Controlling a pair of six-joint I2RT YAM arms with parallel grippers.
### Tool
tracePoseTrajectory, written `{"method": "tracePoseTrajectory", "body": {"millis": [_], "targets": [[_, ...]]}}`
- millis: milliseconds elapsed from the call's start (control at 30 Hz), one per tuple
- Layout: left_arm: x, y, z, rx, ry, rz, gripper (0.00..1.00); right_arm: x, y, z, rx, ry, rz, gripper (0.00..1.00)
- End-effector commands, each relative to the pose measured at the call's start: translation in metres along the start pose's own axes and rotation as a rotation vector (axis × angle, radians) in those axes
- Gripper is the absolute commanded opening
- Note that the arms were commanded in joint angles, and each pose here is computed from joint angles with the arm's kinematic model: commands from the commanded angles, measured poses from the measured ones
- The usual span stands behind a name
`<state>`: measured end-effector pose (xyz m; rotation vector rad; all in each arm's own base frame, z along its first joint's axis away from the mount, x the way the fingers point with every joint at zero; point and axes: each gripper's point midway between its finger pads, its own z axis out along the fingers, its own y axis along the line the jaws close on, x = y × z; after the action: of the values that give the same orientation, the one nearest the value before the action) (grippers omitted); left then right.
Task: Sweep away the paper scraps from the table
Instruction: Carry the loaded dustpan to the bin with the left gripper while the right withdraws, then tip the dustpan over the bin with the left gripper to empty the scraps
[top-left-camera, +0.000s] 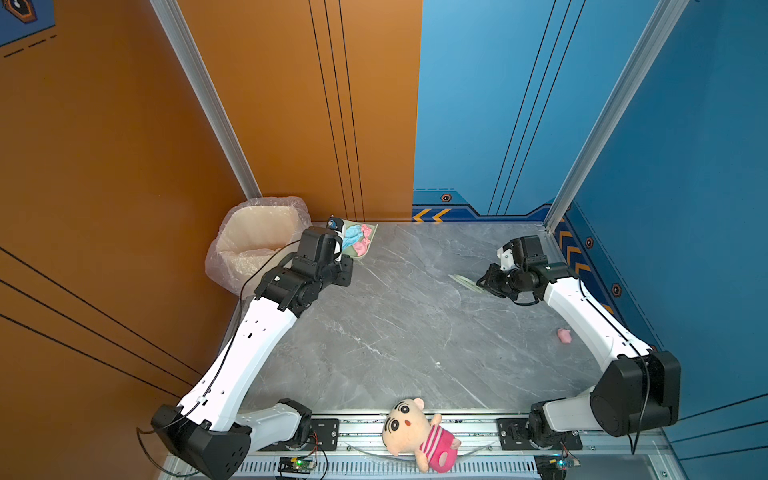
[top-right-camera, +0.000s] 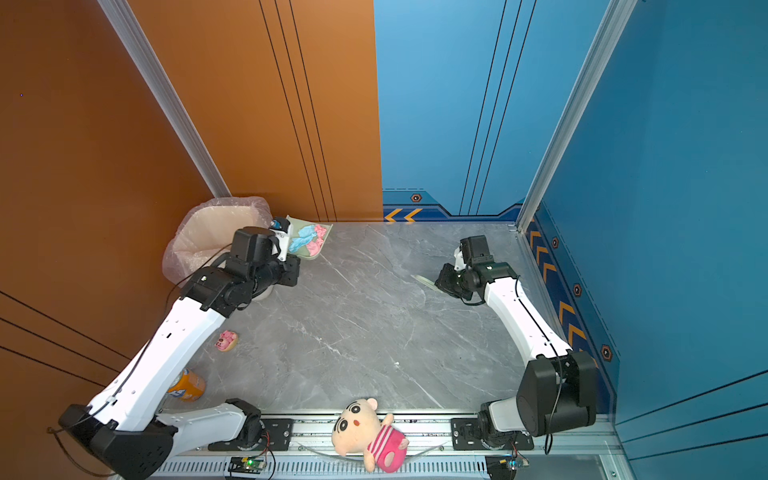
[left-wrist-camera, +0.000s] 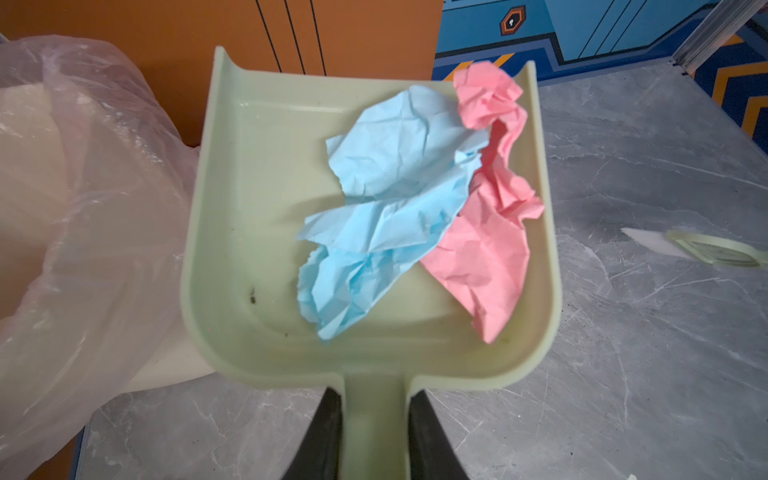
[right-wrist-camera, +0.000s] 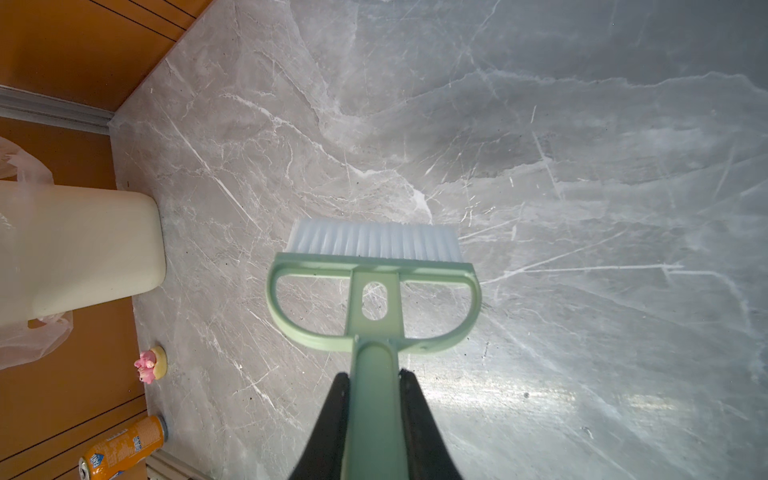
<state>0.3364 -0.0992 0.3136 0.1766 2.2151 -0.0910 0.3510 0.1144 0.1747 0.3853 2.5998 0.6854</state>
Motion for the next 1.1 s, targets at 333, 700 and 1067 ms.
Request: {"method": "tracePoseTrajectory", "body": {"millis": [333,700,1067], "targets": [[-0.02,0.06,-0.03,-0.06,-0.048,-0.183,0.2,-0.016,0.028,0.017,-0.077,0.028,-0.064,0.0],[-0.02,0.115,-0.038,-0.113,-0.032,-0.362,0.21,-0.019,0.052,0.029,-0.108,0.066,-0.131,0.0],[-0.024,0.154,-0.027,-0.04,-0.023,-0.583,0.21,-0.013,0.054,0.032,-0.107,0.078,-0.142,0.0]]}}
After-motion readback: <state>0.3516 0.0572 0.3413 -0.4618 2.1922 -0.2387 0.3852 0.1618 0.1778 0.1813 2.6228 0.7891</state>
